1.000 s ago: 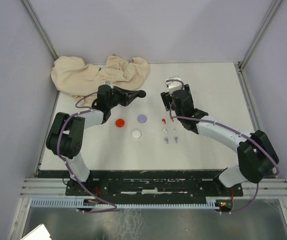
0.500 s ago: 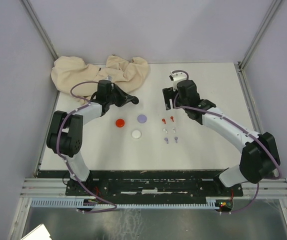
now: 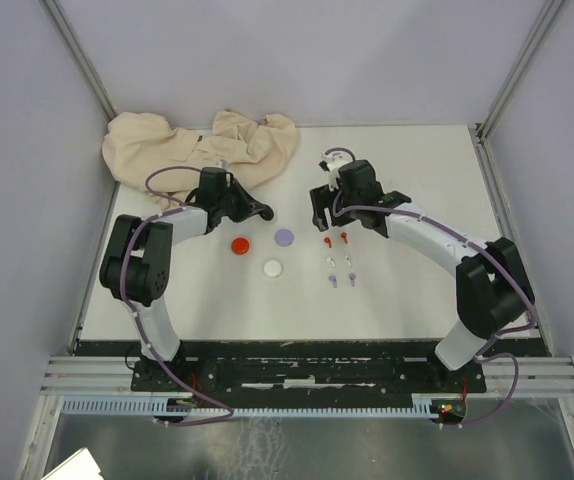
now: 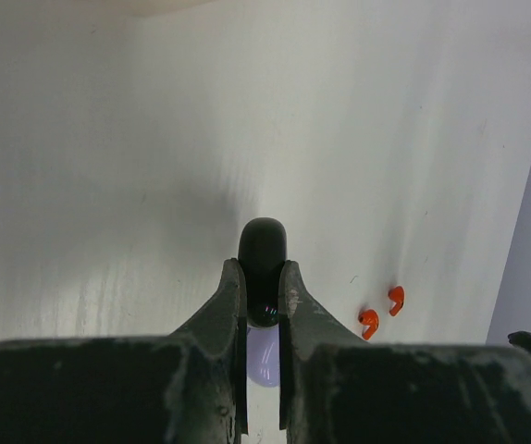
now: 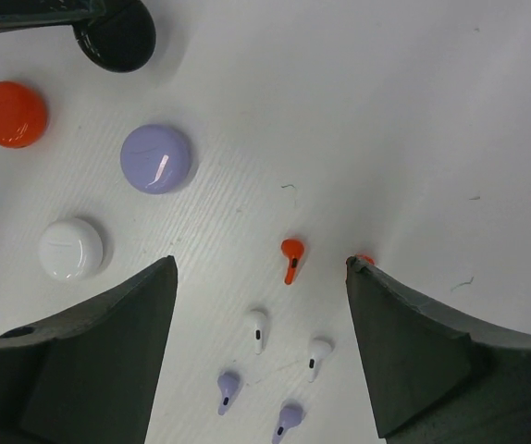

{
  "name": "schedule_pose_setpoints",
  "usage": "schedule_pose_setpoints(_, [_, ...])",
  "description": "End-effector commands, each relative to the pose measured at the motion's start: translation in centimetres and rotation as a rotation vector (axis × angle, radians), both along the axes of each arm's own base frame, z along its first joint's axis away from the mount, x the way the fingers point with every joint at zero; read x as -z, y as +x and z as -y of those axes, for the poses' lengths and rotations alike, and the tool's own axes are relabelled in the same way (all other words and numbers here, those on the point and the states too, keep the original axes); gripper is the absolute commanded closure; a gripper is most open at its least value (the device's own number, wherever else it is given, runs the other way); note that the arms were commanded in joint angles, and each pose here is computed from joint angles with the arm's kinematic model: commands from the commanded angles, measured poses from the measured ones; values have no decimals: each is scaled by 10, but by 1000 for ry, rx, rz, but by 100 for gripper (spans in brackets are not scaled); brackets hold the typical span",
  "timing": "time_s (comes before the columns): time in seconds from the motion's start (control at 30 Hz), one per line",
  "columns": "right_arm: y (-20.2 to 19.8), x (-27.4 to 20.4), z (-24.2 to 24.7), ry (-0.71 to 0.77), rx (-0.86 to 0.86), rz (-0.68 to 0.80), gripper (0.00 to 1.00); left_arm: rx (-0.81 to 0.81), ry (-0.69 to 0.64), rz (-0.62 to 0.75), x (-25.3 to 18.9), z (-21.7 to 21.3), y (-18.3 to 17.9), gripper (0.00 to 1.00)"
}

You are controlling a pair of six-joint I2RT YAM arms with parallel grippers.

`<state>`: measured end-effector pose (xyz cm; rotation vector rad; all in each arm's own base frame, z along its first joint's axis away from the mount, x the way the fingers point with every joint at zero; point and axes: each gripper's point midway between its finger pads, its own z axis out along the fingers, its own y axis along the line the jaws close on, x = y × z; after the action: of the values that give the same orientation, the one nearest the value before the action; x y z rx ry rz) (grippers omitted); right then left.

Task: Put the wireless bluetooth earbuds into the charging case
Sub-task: Place the charging case at the center of the board, then pick up the charging case at the center of the board.

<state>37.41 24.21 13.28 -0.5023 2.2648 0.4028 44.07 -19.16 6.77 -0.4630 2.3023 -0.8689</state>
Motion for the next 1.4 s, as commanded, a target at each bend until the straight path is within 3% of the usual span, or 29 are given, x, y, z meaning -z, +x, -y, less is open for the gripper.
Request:
schedule_pose_setpoints(0.0, [6, -14, -31, 76, -77, 9, 19, 32, 34, 67, 2, 0, 8, 97])
schedule_pose_setpoints(0.23, [1, 11, -70, 6, -170, -18, 19, 43, 37, 55, 12, -1, 8, 94])
schedule_pose_setpoints(0.67, [6, 50, -106, -99, -234, -54, 19, 33, 64, 13, 20, -10, 8, 58])
schedule_pose_setpoints(1.17, [11, 62, -117, -125, -249, -54, 18, -35, 90, -25, 24, -34, 6, 50])
schedule_pose_setpoints(1.37, [10, 69, -120, -139, -259, -72, 18, -129, 95, 8, 5, -56, 6, 46])
